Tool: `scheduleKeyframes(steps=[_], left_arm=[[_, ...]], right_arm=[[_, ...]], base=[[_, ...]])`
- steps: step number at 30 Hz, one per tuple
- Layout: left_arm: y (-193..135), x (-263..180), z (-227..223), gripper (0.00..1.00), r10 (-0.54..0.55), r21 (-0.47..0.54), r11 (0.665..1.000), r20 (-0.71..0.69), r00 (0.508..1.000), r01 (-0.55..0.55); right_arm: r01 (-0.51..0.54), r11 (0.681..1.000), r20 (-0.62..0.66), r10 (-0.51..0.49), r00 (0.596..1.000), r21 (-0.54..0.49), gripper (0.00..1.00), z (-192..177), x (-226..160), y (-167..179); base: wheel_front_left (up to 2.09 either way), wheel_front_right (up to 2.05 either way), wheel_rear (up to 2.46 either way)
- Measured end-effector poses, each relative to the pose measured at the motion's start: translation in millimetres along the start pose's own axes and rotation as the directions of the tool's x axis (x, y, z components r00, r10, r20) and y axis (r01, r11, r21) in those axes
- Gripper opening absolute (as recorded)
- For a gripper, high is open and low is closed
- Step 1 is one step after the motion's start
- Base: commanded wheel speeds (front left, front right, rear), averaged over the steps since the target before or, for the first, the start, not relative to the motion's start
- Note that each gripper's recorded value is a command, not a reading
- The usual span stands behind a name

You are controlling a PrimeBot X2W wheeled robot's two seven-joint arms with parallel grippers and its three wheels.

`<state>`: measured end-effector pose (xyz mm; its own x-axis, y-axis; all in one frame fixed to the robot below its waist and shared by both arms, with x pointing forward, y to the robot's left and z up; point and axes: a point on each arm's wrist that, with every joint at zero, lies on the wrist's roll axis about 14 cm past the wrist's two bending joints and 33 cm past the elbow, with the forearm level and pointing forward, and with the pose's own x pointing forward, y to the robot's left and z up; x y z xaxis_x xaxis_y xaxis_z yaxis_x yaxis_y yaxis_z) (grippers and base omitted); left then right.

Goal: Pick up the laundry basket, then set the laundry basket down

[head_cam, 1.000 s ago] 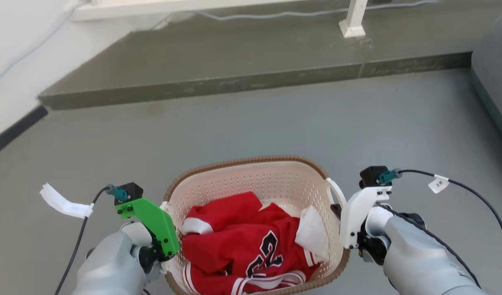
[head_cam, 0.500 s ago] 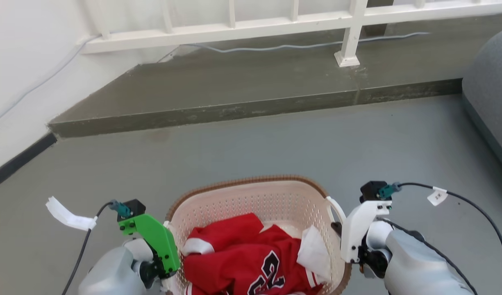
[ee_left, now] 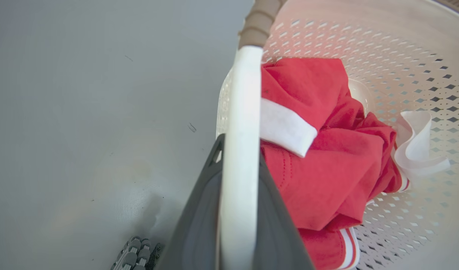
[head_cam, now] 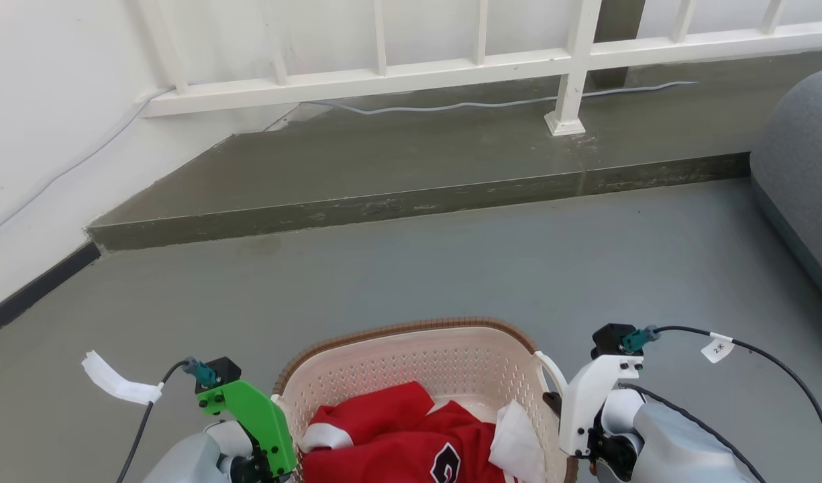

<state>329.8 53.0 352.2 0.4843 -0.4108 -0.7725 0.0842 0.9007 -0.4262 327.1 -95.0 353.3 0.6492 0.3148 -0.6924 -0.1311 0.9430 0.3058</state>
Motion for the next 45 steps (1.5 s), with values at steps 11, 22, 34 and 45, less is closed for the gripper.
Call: scheduleKeyframes(steps=[11,22,34,45], left_arm=[[0.2,-0.5,-4.2,0.00,-0.004,-0.018,1.000,-0.004,1.000,0.004],[0.9,-0.5,-6.6,0.00,-0.003,-0.019,1.000,-0.008,1.000,0.002],[2.5,0.2,-9.9,0.00,-0.001,-0.027,1.000,-0.015,1.000,0.001],[3.6,1.0,-9.7,0.00,0.004,-0.026,1.000,-0.013,1.000,-0.004]], right_arm=[[-0.003,1.000,-0.008,0.003,1.000,0.023,0.00,-5.9,-1.1,0.5],[-0.006,1.000,-0.010,0.006,1.000,0.025,0.00,-6.4,-1.0,1.6],[-0.007,1.000,-0.018,0.008,1.000,0.029,0.00,-8.6,0.1,1.8],[-0.009,1.000,-0.022,0.009,1.000,0.029,0.00,-9.6,1.6,2.4]], base=[[0.00,0.00,0.00],[0.00,0.00,0.00],[0.00,0.00,0.00],[0.00,0.00,0.00]])
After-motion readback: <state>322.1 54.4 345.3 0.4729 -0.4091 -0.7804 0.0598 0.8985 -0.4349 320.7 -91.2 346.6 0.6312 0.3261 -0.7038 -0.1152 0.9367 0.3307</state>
